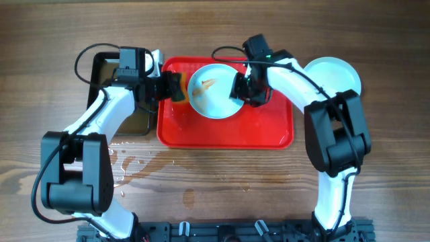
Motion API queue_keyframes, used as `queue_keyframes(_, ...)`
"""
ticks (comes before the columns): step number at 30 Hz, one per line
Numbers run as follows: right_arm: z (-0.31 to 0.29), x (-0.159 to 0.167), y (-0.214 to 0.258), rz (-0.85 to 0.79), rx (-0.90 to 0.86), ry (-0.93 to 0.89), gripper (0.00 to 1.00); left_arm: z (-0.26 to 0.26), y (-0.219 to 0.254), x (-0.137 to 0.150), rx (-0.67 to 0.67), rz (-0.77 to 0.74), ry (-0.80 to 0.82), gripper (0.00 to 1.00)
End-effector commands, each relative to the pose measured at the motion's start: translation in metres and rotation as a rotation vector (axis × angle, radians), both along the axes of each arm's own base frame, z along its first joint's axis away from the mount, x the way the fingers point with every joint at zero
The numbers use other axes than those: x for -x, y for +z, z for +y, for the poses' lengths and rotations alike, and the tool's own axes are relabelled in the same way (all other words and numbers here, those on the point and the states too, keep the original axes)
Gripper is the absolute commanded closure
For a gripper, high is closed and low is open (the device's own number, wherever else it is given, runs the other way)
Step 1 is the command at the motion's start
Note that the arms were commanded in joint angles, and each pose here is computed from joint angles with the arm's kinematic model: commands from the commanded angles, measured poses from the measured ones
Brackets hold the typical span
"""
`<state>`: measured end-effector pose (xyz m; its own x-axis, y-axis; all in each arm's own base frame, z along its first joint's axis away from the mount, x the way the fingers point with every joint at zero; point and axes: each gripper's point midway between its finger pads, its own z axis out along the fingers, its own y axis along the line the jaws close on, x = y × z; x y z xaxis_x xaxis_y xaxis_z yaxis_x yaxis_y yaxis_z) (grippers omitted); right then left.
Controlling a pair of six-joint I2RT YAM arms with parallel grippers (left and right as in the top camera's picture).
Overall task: Clean dirty plates on tray and stack at the side
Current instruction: 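Scrub the held plate with the sponge in the left gripper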
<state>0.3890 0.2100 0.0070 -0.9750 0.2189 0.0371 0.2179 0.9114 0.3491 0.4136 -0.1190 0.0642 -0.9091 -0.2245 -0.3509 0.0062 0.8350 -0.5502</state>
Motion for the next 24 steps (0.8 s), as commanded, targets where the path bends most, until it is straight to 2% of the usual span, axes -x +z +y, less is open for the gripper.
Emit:
queue_keyframes(1, 0.003, 0.024, -0.017, 0.103, 0.052, -0.115, 0.56, 0.0, 0.021, -0.012, -0.039, -0.122, -0.073, 0.96)
queue_keyframes(3, -0.002, 0.023, -0.021, 0.081, 0.115, -0.143, 0.7, -0.001, 0.021, -0.013, -0.047, -0.133, -0.086, 0.96)
queue_keyframes(4, -0.002, 0.022, -0.021, 0.076, 0.121, -0.149, 0.9, 0.0, 0.021, -0.013, -0.049, -0.135, -0.088, 0.96)
queue_keyframes(5, -0.002, 0.022, -0.021, 0.076, 0.121, -0.15, 0.95, -0.001, 0.021, -0.012, -0.048, -0.135, -0.088, 0.96)
queue_keyframes(7, 0.0, 0.018, -0.02, 0.06, 0.1, -0.12, 0.96, -0.001, 0.021, -0.012, -0.048, -0.13, -0.088, 0.96)
queue_keyframes(11, 0.019, 0.01, -0.003, -0.025, -0.068, 0.155, 0.96, -0.001, 0.021, -0.012, -0.049, -0.129, -0.088, 0.96)
queue_keyframes(13, 0.003, 0.0, 0.004, -0.046, -0.065, 0.193, 0.96, 0.0, 0.02, -0.011, -0.049, -0.126, -0.089, 0.96)
queue_keyframes(19, -0.018, -0.047, 0.033, -0.285, -0.137, 0.395, 0.96, 0.0, 0.02, -0.01, -0.049, -0.123, -0.089, 0.96)
queue_keyframes(20, -0.018, -0.053, 0.036, -0.318, -0.135, 0.418, 0.9, 0.0, 0.02, -0.01, -0.049, -0.122, -0.089, 0.96)
queue_keyframes(21, -0.018, -0.057, 0.04, -0.34, -0.126, 0.428, 0.76, 0.0, 0.019, -0.01, -0.049, -0.118, -0.089, 0.96)
queue_keyframes(22, -0.018, -0.059, 0.042, -0.347, -0.123, 0.429, 0.54, 0.0, 0.019, -0.009, -0.049, -0.115, -0.089, 0.96)
queue_keyframes(23, -0.016, -0.059, 0.043, -0.343, -0.126, 0.424, 0.37, 0.0, 0.019, -0.009, -0.049, -0.115, -0.089, 0.96)
queue_keyframes(24, -0.015, -0.057, 0.043, -0.316, -0.131, 0.381, 0.26, 0.0, 0.019, -0.009, -0.049, -0.114, -0.089, 0.96)
